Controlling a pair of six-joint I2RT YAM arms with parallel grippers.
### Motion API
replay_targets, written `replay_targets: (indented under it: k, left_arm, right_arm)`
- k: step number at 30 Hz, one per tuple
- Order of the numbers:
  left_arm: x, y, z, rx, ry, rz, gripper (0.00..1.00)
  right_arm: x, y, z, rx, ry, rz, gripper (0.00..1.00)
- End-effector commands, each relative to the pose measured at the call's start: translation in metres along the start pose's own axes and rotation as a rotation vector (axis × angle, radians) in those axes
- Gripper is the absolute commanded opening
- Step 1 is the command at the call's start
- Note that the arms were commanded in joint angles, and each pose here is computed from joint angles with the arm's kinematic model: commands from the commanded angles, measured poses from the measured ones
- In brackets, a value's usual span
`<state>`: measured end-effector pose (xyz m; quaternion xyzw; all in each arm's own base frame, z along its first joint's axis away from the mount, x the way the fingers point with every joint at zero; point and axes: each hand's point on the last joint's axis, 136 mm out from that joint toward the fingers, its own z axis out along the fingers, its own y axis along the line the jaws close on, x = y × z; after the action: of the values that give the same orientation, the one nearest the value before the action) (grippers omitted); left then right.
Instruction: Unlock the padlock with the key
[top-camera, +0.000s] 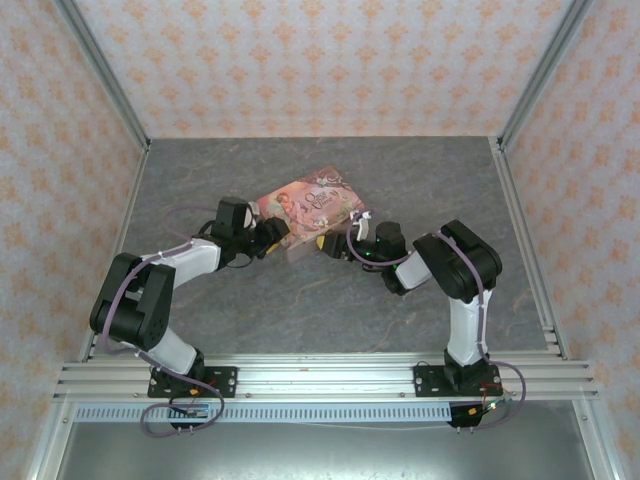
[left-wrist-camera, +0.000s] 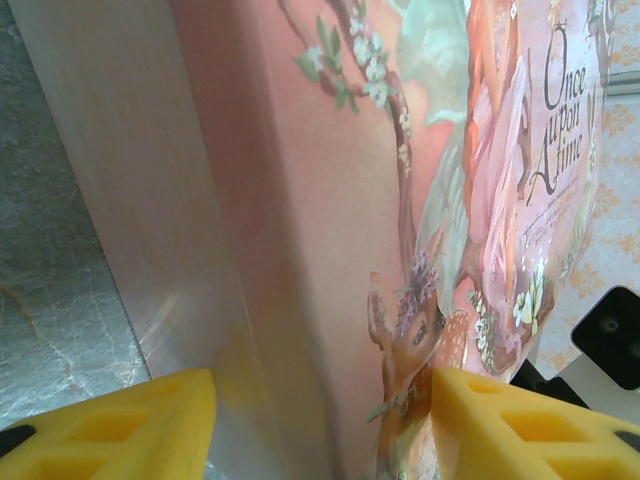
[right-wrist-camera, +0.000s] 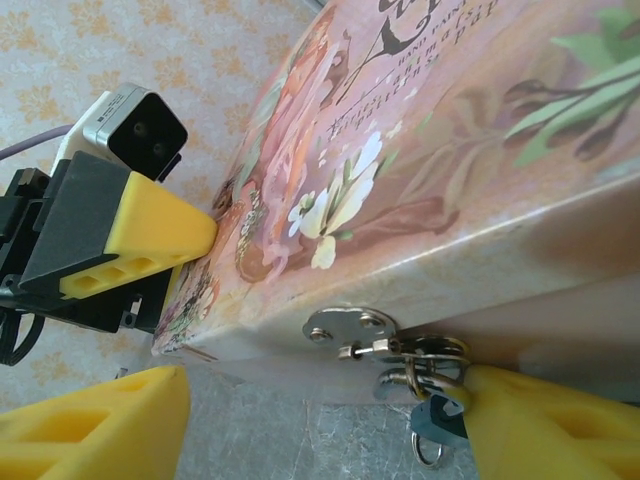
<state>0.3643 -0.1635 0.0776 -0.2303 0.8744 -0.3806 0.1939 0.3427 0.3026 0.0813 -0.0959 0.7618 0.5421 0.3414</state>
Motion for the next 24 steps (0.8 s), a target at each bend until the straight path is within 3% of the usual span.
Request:
replay_targets:
  k: [1, 15, 24]
  left_arm:
    - [0.011, 0.032, 0.004, -0.118, 0.020, -0.053, 0.57]
    - [0.011, 0.033, 0.004, -0.126, 0.018, -0.056, 0.57]
    - [0.010, 0.033, 0.004, -0.130, 0.015, -0.054, 0.57]
  right_arm:
    - [-0.004, 0.018, -0.004, -0.069, -0.021, -0.058, 0.69]
    - [0.002, 0.016, -0.009, -0.046, -0.003, -0.059, 0.41]
    - [0.002, 0.005, -0.009, 0.008, 0.001, -0.033, 0.14]
